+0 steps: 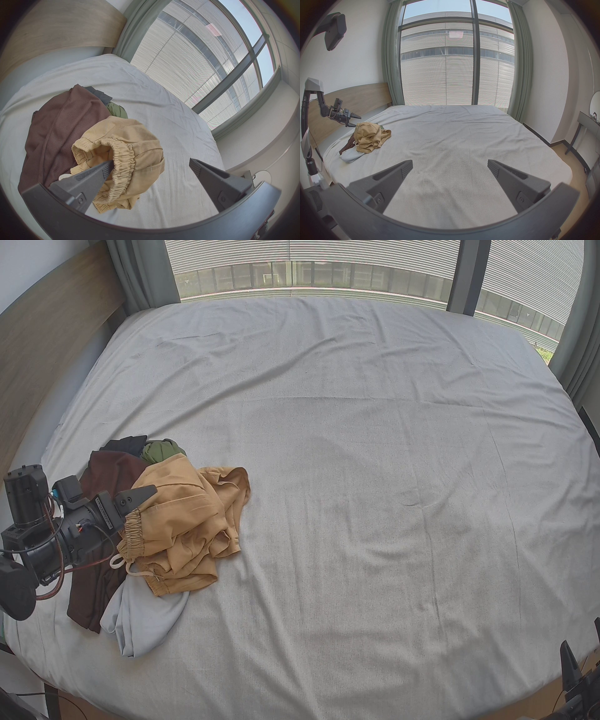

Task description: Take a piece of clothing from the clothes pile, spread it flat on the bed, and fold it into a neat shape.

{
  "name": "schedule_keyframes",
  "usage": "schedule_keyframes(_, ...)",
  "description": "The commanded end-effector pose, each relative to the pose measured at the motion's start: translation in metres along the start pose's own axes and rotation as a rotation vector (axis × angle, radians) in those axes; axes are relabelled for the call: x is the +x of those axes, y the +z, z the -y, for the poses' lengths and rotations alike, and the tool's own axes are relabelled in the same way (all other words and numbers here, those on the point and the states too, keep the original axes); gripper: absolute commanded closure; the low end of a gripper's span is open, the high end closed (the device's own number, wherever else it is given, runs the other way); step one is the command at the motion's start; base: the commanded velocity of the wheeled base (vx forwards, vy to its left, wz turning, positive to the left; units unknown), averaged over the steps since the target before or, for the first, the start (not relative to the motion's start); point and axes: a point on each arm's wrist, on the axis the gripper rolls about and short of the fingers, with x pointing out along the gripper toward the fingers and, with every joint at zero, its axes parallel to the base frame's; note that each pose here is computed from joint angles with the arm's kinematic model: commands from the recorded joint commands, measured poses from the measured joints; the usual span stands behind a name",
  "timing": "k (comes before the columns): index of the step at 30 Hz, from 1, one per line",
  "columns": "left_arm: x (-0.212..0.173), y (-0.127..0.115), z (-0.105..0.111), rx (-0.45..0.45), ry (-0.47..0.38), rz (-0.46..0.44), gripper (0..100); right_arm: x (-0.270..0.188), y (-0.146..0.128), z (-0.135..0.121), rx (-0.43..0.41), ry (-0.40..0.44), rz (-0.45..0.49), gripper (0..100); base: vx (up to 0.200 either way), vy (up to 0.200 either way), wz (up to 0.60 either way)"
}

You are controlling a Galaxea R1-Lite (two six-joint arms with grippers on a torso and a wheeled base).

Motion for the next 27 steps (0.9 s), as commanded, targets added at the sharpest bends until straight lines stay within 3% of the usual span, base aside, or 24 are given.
schedule_keyframes(1, 0.007, -0.003, -0.003, -0.007, 0.006, -0.02, 0, 0.0, -0.005, 0.0, 0.0, 0.0, -0.004, 0, 0.0, 0.0, 0.0)
schedule_keyframes(27, 0.026, -0.009, -0.007, -0.001, -0.015, -0.013, 0, 0.0, -0.005, 0.0, 0.0, 0.0, -0.004, 0, 0.0, 0.0, 0.0)
